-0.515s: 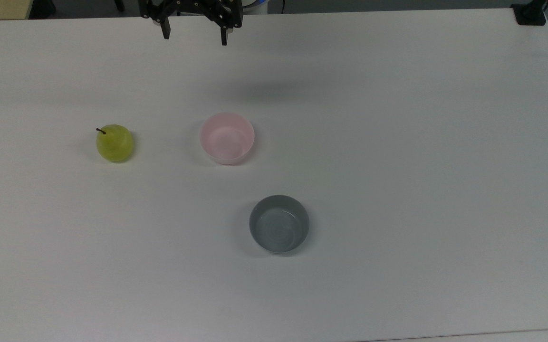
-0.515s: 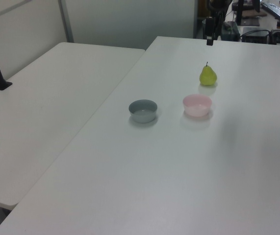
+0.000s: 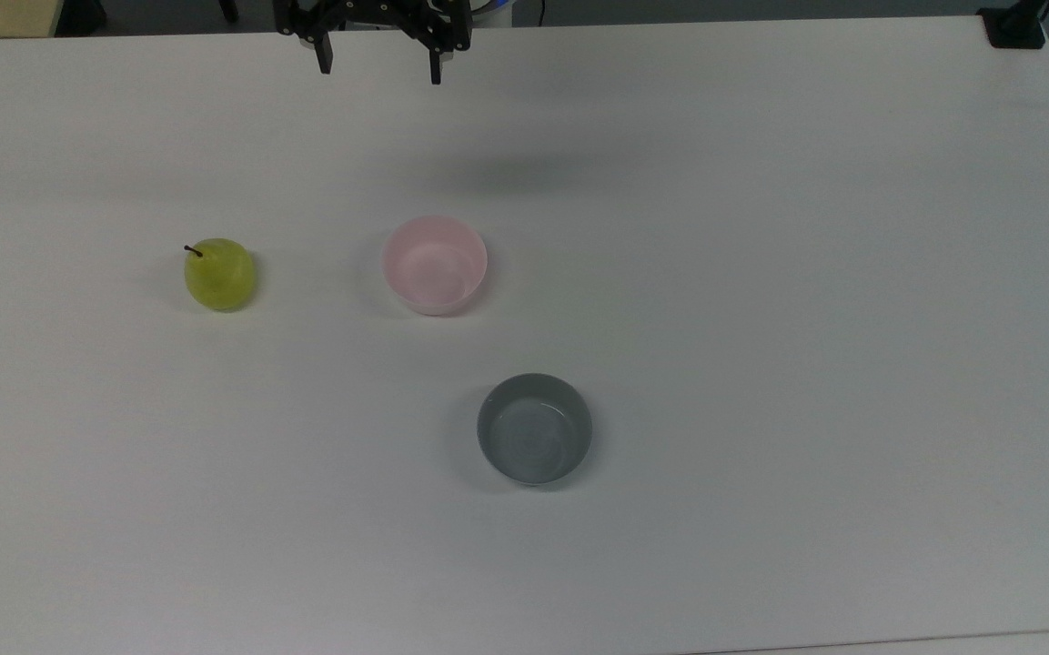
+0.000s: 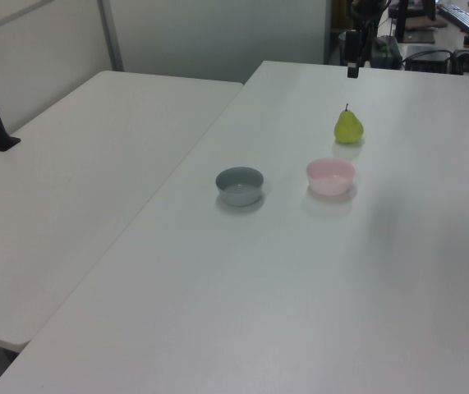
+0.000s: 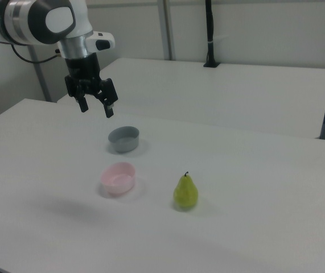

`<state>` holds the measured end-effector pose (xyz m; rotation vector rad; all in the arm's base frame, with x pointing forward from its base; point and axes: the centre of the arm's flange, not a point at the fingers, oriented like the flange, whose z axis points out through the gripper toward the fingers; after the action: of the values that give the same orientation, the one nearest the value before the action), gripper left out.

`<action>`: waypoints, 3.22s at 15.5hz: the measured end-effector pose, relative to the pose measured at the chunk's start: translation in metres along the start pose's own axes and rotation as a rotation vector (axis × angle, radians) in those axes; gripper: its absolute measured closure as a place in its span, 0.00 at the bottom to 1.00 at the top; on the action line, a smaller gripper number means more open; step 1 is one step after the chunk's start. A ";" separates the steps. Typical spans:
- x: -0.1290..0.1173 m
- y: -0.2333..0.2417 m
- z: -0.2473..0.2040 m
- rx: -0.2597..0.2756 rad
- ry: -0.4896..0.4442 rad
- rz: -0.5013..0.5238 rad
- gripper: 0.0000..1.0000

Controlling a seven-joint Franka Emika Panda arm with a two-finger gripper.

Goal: Place the pear in the bowl
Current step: 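Move the open gripper over the yellow-green pear, then lower the gripper around the pear and close on it, then lift the pear and carry it over the pink bowl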

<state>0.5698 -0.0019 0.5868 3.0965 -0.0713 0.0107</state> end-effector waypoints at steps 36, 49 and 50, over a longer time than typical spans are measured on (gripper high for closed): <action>0.076 0.182 0.265 -0.098 -0.075 -0.111 0.00; 0.077 0.182 0.249 -0.107 -0.042 -0.112 0.22; 0.076 0.182 0.239 -0.108 -0.041 -0.109 0.22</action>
<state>0.6384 -0.1980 0.3565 2.9880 0.0919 -0.0584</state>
